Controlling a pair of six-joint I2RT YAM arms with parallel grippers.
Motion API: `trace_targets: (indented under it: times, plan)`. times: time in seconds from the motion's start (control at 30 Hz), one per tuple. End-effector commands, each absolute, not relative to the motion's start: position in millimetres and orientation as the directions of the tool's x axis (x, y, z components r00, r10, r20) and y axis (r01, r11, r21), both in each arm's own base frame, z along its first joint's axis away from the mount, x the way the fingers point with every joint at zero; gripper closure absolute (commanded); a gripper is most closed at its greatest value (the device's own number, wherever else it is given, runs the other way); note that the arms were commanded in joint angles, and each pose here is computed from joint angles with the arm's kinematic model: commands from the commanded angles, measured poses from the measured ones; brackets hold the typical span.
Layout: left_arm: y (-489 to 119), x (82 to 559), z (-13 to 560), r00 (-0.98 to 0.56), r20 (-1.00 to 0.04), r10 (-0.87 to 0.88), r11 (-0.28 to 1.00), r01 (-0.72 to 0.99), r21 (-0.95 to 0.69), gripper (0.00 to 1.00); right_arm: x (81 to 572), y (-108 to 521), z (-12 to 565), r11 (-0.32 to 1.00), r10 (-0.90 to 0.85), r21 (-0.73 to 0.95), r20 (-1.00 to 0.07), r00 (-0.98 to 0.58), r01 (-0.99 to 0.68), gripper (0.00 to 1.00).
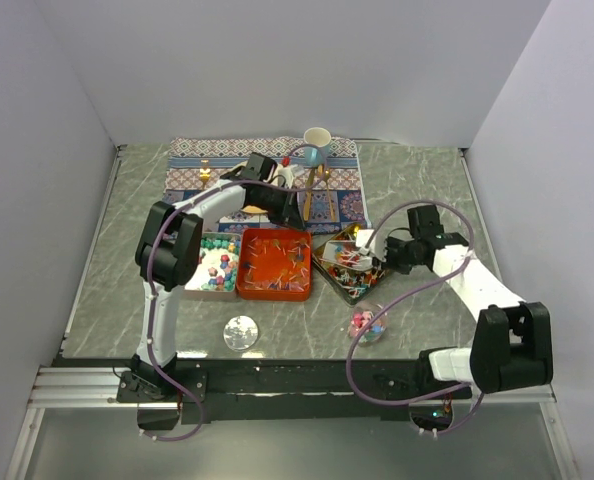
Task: Pack the candies
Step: Scoop the fake candies from the storage box, then place the fake candies in the packing bottle.
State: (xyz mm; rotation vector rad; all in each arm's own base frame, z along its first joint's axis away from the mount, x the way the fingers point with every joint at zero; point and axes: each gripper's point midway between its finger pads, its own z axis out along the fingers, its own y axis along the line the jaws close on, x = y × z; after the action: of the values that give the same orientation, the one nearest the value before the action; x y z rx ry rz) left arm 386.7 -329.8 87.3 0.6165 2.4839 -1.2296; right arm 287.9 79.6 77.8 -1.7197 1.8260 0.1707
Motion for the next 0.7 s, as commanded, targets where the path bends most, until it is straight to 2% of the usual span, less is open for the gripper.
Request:
trace_targets:
  times: [0.0,0.07,0.2,0.33,0.37,0.57,0.6,0.67]
  plan:
    - [-330.9,399.8,122.4,-0.805,-0.541,0.244,0.506,0.581,-0.637,0.99,301.9,88.4,100.1,0.239,-0.773,-0.360,-0.632,0.048,-0.902,1.00]
    - [-329.1,403.1,124.5,-0.796,-0.553,0.245,0.512,0.591,-0.624,0.99,307.6,84.4,108.4,0.313,-0.733,-0.343,-0.680,0.004,-0.886,1.00]
    - [-323.7,411.4,137.5,-0.775,-0.586,0.236,0.528,0.609,-0.592,0.99,309.3,77.2,127.9,0.334,-0.724,-0.376,-0.690,0.020,-0.864,1.00]
    - [-316.5,412.3,152.7,-0.758,-0.612,0.227,0.546,0.620,-0.564,0.99,297.5,54.4,159.1,0.301,-0.763,-0.433,-0.644,0.058,-0.850,1.00]
    - [-314.3,412.7,153.9,-0.759,-0.611,0.225,0.552,0.616,-0.562,0.99,294.2,45.8,162.9,0.256,-0.790,-0.466,-0.606,0.095,-0.847,1.00]
    - [-279.4,426.9,158.1,-0.761,-0.619,0.194,0.639,0.577,-0.509,0.99,251.0,19.2,183.7,0.158,-0.842,-0.493,-0.520,0.145,-0.856,1.00]
    - [-270.0,432.1,158.1,-0.761,-0.622,0.182,0.656,0.565,-0.500,0.99,239.8,11.3,182.2,0.179,-0.845,-0.471,-0.523,0.110,-0.864,1.00]
    - [-257.0,438.7,158.4,-0.758,-0.629,0.172,0.682,0.552,-0.479,0.99,226.8,7.6,186.0,0.126,-0.861,-0.500,-0.485,0.156,-0.857,1.00]
